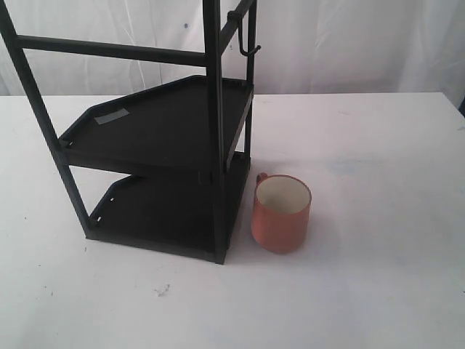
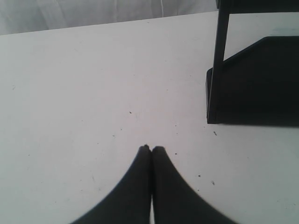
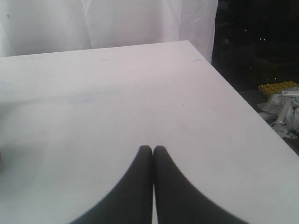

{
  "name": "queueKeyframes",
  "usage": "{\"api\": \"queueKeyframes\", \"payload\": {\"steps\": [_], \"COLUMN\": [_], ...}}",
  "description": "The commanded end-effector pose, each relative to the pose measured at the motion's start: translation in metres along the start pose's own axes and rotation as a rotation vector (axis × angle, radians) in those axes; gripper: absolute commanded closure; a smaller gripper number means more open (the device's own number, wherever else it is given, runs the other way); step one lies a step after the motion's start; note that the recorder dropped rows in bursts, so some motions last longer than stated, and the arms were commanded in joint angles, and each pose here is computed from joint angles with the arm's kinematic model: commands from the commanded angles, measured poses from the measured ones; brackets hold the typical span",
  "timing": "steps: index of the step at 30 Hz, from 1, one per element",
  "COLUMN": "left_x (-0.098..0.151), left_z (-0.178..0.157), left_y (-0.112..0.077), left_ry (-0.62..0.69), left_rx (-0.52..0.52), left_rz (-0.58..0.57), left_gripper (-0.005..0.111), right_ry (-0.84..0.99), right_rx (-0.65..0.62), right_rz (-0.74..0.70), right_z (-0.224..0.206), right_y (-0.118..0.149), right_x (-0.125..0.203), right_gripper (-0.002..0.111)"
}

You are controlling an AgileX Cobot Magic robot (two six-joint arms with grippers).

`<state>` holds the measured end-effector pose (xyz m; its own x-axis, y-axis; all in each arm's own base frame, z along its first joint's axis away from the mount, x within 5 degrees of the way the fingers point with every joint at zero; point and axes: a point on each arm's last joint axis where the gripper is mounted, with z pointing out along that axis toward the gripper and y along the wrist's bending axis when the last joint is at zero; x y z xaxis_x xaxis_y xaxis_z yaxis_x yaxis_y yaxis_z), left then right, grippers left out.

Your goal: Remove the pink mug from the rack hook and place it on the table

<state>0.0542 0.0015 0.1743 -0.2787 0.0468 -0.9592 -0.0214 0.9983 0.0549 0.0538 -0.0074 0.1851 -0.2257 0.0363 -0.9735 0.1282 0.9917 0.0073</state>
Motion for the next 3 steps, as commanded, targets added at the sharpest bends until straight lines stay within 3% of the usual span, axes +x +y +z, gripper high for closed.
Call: {"api": "queueKeyframes", "payload": {"steps": [1, 3], "left_x": [0.0013, 0.0013], "left_z": [0.0007, 0.0007], "left_y": [-0.0004, -0.0004], "left_ry": [0.009, 0.009], "left_rx": [0.006, 0.006], "left_rz": [-0.002, -0.002], "left_gripper": [0.107, 0.107], "right_ry": [-0.005, -0.005], "right_rx": [-0.002, -0.002], "right_rz": [-0.01, -0.01], "right_z": [-0.0001, -0.0001], "right_y": [0.0001, 0.0001], "right_x": [0.0002, 0.0002], "right_gripper": [0.108, 0.108]}}
